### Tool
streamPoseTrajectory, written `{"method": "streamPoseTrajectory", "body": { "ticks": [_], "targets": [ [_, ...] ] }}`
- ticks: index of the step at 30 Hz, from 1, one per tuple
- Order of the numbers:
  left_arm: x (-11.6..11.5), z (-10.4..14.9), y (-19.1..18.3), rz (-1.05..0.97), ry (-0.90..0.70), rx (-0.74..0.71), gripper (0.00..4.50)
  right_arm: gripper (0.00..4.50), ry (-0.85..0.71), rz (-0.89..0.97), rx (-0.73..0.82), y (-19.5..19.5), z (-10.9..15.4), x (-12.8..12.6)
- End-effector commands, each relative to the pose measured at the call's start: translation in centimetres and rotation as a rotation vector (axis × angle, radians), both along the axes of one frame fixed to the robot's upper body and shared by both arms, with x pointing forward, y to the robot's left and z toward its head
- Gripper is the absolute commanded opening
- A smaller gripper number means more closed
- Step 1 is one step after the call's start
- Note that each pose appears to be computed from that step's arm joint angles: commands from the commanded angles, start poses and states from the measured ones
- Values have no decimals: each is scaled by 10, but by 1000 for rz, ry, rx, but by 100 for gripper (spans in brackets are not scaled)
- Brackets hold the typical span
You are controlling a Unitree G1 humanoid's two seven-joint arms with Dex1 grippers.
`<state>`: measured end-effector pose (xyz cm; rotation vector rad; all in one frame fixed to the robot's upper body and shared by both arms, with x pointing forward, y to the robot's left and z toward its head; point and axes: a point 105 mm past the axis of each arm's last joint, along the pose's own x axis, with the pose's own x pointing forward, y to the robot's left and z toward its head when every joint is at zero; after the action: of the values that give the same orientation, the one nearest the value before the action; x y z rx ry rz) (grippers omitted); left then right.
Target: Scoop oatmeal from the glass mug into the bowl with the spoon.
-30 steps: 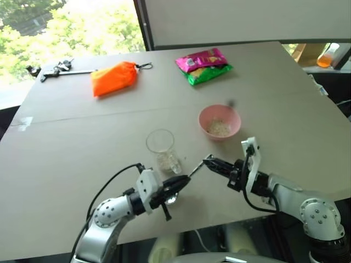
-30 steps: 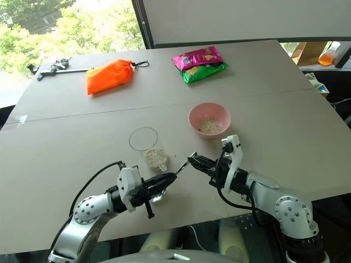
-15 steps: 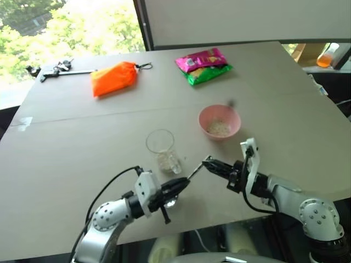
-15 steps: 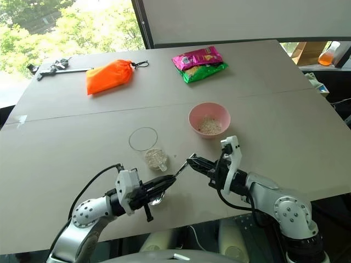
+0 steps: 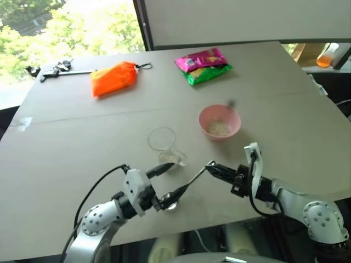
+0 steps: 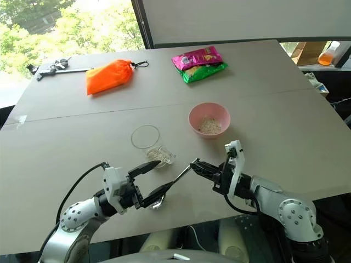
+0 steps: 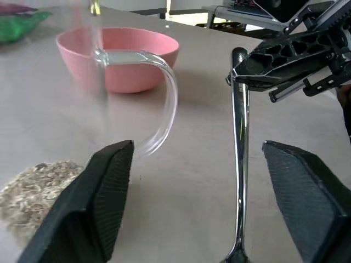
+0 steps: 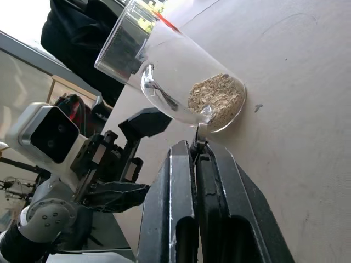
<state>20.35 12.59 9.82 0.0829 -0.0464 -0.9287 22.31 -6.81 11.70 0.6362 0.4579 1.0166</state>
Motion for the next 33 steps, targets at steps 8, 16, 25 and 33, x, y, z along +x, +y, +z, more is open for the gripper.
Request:
{"method": "streamPoseTrajectory", "body": {
  "ticks": [8,16,25,33],
  "targets": [
    [6,16,-18,0,-86,-18,445,0,-26,-19,0,-15,8,8],
    [18,10,-39,-19,-50,-17,445,0,-25,-44,-15,-29,12,6],
    [23,2,-36,-1,-12,6,445,0,-16,-89,-23,-41,13,2],
    [39,-7,-4,128,-20,50,445,0,-18,-103,-23,-44,11,6]
  ]
}}
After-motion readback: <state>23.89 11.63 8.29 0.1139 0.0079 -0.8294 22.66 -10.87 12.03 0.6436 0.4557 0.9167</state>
